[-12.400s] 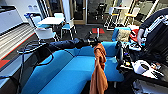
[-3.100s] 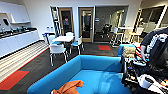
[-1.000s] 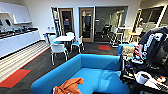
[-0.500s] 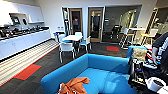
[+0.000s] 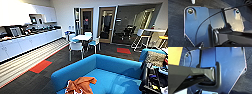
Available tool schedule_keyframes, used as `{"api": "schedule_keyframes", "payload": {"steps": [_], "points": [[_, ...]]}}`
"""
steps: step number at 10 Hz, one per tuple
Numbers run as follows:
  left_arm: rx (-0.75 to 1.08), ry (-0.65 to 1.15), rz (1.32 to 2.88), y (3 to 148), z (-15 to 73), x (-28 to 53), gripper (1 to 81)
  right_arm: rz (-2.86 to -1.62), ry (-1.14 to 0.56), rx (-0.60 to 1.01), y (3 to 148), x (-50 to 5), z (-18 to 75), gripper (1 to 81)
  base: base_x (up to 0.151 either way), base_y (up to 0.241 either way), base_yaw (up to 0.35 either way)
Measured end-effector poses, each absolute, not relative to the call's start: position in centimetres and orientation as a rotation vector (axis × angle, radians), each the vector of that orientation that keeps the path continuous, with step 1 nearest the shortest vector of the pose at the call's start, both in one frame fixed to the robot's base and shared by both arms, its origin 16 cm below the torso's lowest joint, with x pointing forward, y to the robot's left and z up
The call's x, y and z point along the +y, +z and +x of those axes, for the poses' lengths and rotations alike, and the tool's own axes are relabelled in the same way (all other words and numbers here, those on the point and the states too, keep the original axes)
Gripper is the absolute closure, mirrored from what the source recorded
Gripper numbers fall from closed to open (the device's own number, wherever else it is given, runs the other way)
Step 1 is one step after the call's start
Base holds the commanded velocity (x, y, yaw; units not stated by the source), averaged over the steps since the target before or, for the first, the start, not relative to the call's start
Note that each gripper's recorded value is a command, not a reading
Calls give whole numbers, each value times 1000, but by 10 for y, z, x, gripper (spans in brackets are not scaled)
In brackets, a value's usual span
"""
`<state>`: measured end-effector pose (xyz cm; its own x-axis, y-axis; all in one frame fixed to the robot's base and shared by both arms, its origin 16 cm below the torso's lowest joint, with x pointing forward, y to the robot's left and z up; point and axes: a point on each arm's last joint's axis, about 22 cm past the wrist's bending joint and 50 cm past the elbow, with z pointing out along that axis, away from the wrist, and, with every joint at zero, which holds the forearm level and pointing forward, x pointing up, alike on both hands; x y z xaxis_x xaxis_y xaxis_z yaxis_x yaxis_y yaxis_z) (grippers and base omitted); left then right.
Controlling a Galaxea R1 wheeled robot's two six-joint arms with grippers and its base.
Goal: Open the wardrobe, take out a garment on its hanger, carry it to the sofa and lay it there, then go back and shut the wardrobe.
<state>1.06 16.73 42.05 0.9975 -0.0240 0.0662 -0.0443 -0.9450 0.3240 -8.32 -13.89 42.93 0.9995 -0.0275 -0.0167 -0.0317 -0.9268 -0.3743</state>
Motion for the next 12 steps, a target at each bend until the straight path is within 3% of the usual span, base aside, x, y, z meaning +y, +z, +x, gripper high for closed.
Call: {"api": "schedule_keyframes", "payload": {"steps": [5, 12], "points": [[-81, 91, 2810, 420, 10, 169, 10, -2767, 18, 41, 428, -144, -85, 10, 0, 0, 297], [-104, 89, 2840, 420, -30, 202, 10, -2844, 18, 33, 422, -202, -85, 10, 0, 0, 306]]}}
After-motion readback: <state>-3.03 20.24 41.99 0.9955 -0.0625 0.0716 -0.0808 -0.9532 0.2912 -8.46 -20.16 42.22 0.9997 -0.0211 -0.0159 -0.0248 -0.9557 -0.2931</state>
